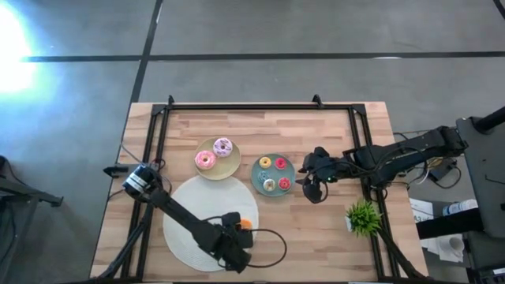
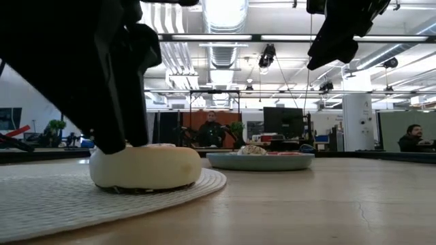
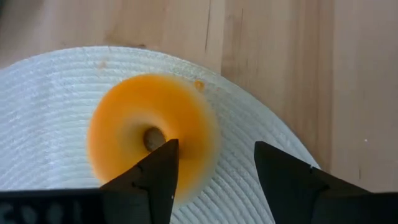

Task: Pick & Place donuts
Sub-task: Put the big brown donut on the brown plate

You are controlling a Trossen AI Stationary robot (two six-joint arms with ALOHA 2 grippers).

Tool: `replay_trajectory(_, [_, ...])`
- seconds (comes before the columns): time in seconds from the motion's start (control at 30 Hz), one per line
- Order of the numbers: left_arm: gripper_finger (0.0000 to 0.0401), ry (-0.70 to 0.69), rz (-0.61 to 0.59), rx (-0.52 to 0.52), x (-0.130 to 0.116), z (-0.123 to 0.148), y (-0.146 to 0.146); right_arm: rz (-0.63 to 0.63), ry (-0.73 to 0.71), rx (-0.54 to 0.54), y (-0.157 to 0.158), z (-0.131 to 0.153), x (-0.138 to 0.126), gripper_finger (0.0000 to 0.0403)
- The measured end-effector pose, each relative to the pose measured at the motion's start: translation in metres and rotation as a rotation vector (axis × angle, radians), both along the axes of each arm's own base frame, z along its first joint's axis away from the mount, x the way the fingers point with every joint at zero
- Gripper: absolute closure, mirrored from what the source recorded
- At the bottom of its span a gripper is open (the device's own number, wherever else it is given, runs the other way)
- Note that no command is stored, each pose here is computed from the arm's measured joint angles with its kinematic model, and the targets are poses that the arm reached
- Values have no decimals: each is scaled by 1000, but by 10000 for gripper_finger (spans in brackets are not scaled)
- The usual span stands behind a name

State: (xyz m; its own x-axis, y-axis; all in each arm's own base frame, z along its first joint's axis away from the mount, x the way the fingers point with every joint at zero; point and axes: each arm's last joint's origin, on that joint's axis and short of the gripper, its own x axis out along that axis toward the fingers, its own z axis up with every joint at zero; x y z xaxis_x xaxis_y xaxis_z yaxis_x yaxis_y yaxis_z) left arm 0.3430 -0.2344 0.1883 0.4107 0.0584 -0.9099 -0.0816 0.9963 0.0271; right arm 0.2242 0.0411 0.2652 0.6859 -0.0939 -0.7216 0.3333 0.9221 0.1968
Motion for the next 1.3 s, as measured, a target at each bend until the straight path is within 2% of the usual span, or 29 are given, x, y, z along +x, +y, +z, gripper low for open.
replay_trajectory(0.2, [215,-44,7,90,1,7,1,-3,0,3,0,0,0,218])
replay_trajectory(0.43, [215,0,-2,83,-4,-7,3,-5,1,4,0,0,0,218])
replay_trajectory(0.7, [221,-21,-3,52,-4,-23,6,-8,5,4,-1,-1,0,218])
replay_trajectory(0.83, [256,-30,4,70,-5,-26,8,-7,5,3,-1,-1,0,218])
replay_trajectory(1.1, [388,-43,14,111,-3,-24,11,32,-9,-13,0,0,1,218])
replay_trajectory(1.2, [393,-55,41,95,-1,-7,11,129,-38,-25,2,3,4,218])
replay_trajectory(1.3, [397,-113,79,45,-3,29,16,265,-95,-40,6,7,8,218])
